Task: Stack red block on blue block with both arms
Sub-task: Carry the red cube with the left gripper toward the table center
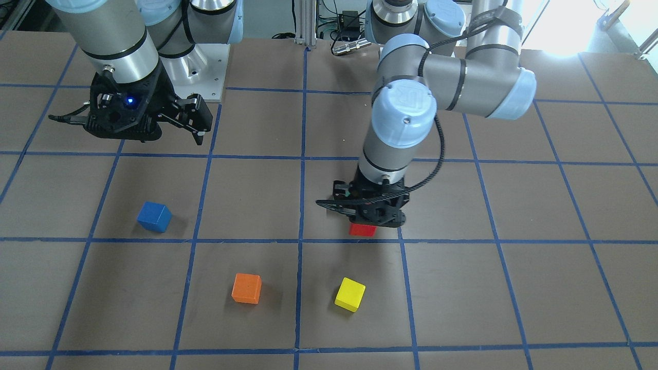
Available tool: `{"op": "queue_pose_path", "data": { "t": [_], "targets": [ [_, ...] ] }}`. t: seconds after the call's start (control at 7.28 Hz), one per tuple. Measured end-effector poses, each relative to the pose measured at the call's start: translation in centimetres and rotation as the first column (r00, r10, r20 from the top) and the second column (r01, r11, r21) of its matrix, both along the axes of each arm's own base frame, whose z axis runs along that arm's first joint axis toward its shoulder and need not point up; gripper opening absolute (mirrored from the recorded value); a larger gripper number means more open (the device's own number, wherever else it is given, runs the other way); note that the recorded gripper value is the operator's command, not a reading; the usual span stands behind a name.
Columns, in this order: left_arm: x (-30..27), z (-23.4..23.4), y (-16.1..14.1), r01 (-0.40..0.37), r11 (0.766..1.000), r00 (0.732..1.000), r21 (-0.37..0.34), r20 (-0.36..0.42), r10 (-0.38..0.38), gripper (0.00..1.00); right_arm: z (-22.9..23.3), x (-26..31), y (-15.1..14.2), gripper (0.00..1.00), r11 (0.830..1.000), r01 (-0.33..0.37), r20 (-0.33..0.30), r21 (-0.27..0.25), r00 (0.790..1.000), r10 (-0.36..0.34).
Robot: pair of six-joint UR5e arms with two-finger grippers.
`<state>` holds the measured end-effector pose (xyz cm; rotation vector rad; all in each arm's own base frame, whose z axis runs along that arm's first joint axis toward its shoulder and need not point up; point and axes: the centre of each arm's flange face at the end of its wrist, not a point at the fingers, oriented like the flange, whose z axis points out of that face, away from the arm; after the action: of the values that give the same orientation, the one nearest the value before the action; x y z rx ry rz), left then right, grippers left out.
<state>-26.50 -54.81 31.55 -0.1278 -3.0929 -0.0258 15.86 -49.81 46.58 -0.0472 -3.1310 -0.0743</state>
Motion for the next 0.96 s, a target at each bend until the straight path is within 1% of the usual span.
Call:
{"op": "queue_pose_path", "data": {
  "t": [0.14,0.27,0.41,0.69,0.96],
  "targets": [
    [-3.6,-0.9,1.3,-0.006,0.999,0.999,0.033,-0.049,0.007,0.01,0.1,-0.2,0.0,1.00,1.000,-0.003,0.000,-0.001,1.000,0.003],
    [-6.5,-2.3,2.6,-0.010,0.998,0.997,0.065,-0.069,0.015,0.01,0.2,-0.3,0.0,1.00,1.000,-0.012,0.001,-0.001,1.000,0.012],
    [-8.9,-3.9,3.8,-0.007,0.996,0.998,0.083,-0.054,0.011,0.01,0.2,-0.3,0.0,1.00,1.000,-0.016,0.002,-0.002,1.000,0.016],
    [-12.0,-7.1,5.3,0.010,0.995,1.000,0.097,-0.004,-0.010,0.05,0.4,-0.4,0.0,1.00,1.000,-0.018,0.003,-0.005,1.000,0.018],
    [-13.7,-9.7,5.6,0.014,0.996,0.999,0.091,0.030,-0.017,0.18,0.5,-0.4,0.0,1.00,1.000,-0.018,0.003,-0.008,1.000,0.018]
  ]
}}
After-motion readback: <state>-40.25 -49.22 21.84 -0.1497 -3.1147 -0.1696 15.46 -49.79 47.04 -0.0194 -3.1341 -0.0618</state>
